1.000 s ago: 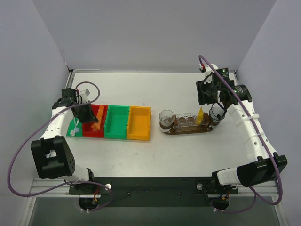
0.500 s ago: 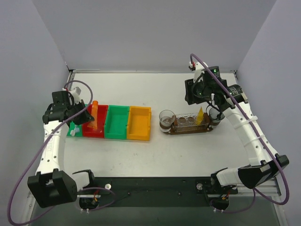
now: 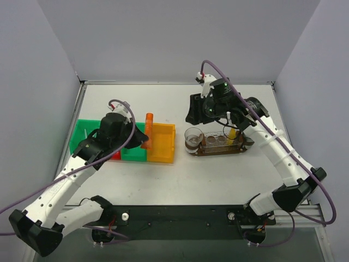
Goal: Prepare toiletry sets of a toothbrush and toothpaste on the tray
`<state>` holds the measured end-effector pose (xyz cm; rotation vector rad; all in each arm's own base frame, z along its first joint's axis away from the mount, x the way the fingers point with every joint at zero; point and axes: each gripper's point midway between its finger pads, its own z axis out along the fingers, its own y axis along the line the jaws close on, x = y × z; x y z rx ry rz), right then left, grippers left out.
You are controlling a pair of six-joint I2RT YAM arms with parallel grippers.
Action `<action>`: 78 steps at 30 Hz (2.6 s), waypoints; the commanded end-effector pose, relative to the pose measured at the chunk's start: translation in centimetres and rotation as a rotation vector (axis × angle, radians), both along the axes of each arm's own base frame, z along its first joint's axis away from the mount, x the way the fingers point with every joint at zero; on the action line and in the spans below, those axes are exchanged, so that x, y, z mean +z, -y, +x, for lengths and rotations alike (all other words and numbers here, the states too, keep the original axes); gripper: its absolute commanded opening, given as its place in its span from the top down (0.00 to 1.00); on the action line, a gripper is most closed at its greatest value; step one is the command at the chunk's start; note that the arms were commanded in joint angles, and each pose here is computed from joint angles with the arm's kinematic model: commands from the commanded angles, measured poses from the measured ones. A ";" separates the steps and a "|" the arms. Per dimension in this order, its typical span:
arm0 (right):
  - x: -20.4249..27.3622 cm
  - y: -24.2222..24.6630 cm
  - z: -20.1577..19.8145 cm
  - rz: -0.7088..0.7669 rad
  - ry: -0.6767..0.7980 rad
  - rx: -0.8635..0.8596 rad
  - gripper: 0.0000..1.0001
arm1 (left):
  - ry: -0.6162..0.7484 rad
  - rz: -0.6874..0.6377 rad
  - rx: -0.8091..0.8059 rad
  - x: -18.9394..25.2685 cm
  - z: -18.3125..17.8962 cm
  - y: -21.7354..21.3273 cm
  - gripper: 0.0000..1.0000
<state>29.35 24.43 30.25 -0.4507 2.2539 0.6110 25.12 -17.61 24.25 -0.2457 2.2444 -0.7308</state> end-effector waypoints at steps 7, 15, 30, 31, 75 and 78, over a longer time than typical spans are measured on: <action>-0.3 -6.6 -2.5 0.157 -0.125 0.109 0.58 | 0.120 -0.123 0.009 3.7 0.2 7.0 1.00; -3.7 -8.0 -3.3 0.153 -0.237 0.121 0.57 | 0.121 -0.157 -0.034 4.3 -0.5 8.5 1.00; -6.7 -10.8 -3.4 0.222 -0.357 0.136 0.58 | 0.106 -0.193 -0.094 4.4 -1.6 10.5 1.00; -6.7 -10.9 -3.5 0.229 -0.364 0.139 0.58 | 0.105 -0.195 -0.096 4.4 -1.7 10.5 1.00; -4.0 -3.8 -10.6 0.039 -0.182 0.549 1.00 | -0.019 -0.501 -0.413 5.2 -2.3 13.7 0.19; -3.8 -3.8 -10.5 0.031 -0.165 0.550 1.00 | -0.034 -0.501 -0.390 4.6 -2.3 13.6 0.20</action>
